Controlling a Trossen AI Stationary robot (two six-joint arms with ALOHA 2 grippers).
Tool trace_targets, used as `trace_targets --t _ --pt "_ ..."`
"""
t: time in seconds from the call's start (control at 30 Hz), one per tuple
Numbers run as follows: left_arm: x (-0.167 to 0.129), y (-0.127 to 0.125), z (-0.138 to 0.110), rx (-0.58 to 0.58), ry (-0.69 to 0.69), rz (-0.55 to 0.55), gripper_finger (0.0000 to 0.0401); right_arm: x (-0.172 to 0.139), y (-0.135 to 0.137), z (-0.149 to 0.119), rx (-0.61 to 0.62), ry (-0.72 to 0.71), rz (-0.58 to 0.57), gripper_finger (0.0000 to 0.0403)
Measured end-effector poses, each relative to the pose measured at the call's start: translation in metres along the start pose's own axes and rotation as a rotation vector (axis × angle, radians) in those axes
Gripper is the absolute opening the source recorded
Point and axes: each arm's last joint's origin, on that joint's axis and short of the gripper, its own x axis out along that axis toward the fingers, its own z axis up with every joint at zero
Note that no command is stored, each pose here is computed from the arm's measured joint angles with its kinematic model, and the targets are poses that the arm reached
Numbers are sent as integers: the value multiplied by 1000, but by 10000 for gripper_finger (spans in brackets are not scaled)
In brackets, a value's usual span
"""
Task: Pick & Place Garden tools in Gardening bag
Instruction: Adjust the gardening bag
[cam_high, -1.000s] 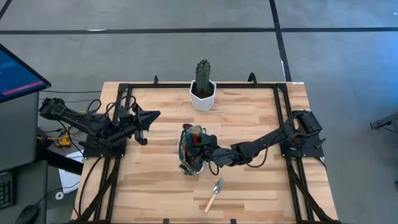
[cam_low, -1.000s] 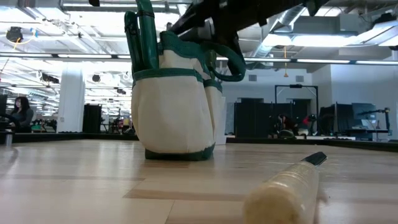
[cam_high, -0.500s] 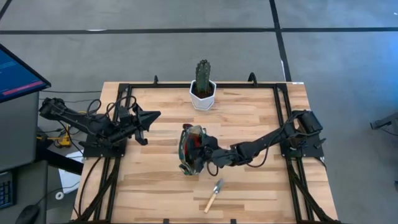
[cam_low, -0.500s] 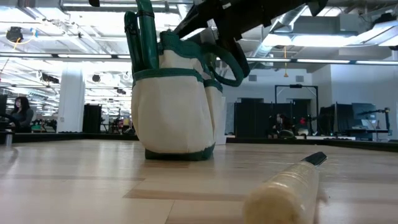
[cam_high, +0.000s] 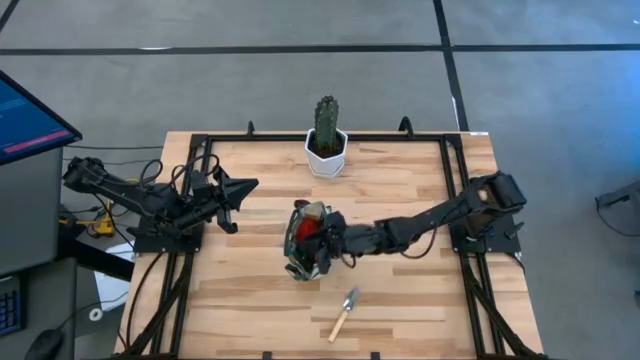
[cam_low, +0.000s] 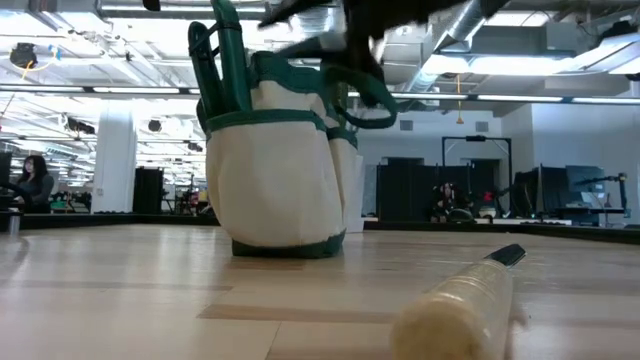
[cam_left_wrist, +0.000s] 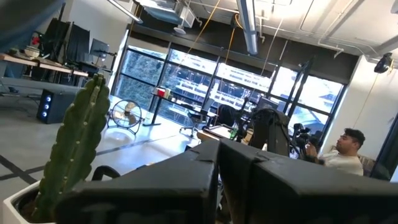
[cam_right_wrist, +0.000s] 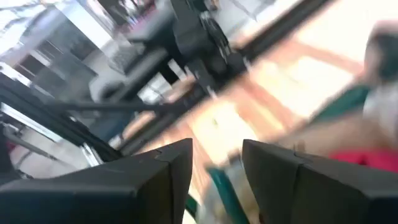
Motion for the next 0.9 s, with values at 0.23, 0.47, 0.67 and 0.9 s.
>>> trace_targets --t 0.23,0.47,0.67,0.9 --pt "0 0 0 0 0 0 1 -46 19 57 -105 -131 79 119" --pt "0 0 0 -1 0 0 1 -113 31 94 -193 -168 113 78" --pt "0 0 0 -1 0 0 1 -157 37 89 -255 -93 58 19" --pt "0 0 0 0 1 0 1 -177 48 59 -259 77 87 16"
